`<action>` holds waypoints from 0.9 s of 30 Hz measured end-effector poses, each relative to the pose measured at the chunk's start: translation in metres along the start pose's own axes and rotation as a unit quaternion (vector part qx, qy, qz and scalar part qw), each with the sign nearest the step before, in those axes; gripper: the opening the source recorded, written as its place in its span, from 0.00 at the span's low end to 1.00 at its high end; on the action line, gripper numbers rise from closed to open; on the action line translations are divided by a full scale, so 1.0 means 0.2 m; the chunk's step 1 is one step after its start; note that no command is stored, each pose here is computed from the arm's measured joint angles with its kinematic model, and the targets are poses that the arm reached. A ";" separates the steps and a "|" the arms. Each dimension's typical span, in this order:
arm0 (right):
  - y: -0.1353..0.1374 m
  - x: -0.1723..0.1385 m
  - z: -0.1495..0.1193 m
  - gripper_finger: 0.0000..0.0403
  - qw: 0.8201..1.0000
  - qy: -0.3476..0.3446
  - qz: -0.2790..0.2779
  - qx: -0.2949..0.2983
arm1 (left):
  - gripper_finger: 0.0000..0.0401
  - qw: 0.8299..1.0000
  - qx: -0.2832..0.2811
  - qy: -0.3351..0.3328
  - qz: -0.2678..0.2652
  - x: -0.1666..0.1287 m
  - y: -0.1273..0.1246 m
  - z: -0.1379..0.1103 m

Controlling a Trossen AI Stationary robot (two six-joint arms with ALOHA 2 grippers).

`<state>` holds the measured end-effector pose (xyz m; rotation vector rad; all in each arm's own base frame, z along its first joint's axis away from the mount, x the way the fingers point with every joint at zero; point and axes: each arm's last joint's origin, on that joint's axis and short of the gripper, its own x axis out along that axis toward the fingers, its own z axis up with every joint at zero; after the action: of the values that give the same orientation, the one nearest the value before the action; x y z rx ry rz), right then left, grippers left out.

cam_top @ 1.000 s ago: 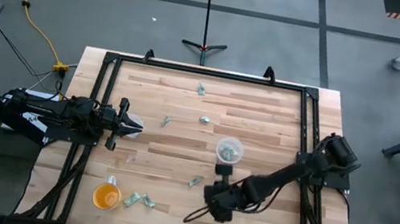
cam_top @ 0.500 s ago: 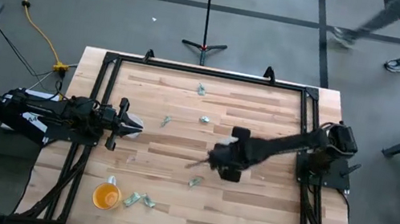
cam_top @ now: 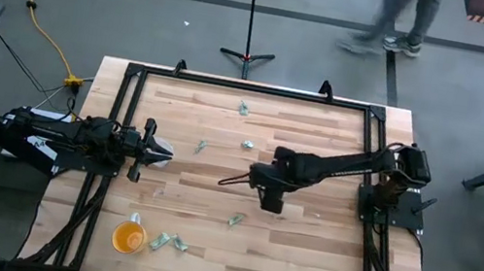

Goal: Pick and place items into bin
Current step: Put the stevia pack into the right transparent bin

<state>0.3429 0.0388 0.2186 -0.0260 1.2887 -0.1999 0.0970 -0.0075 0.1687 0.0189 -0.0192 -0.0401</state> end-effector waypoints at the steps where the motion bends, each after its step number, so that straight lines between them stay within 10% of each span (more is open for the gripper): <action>1: 0.02 0.00 0.03 0.46 0.999 -0.029 0.028 -0.005 | 0.20 1.000 0.000 0.000 0.000 0.00 0.00 0.00; 6: 0.19 -0.03 0.17 0.52 0.960 -0.187 0.171 -0.124 | 0.20 1.000 0.000 0.000 0.000 0.00 0.00 0.00; 10: 0.33 0.05 0.17 0.51 0.938 -0.213 0.171 -0.212 | 0.20 1.000 0.000 0.000 0.000 0.00 0.00 0.00; 27: 0.44 0.40 0.11 0.45 0.956 -0.117 0.140 -0.229 | 0.20 1.000 0.000 0.000 0.000 0.00 0.00 0.00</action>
<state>0.3963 0.1096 0.1380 -0.2544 1.0643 0.3399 0.0970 -0.0075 0.1687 0.0187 -0.0189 -0.0402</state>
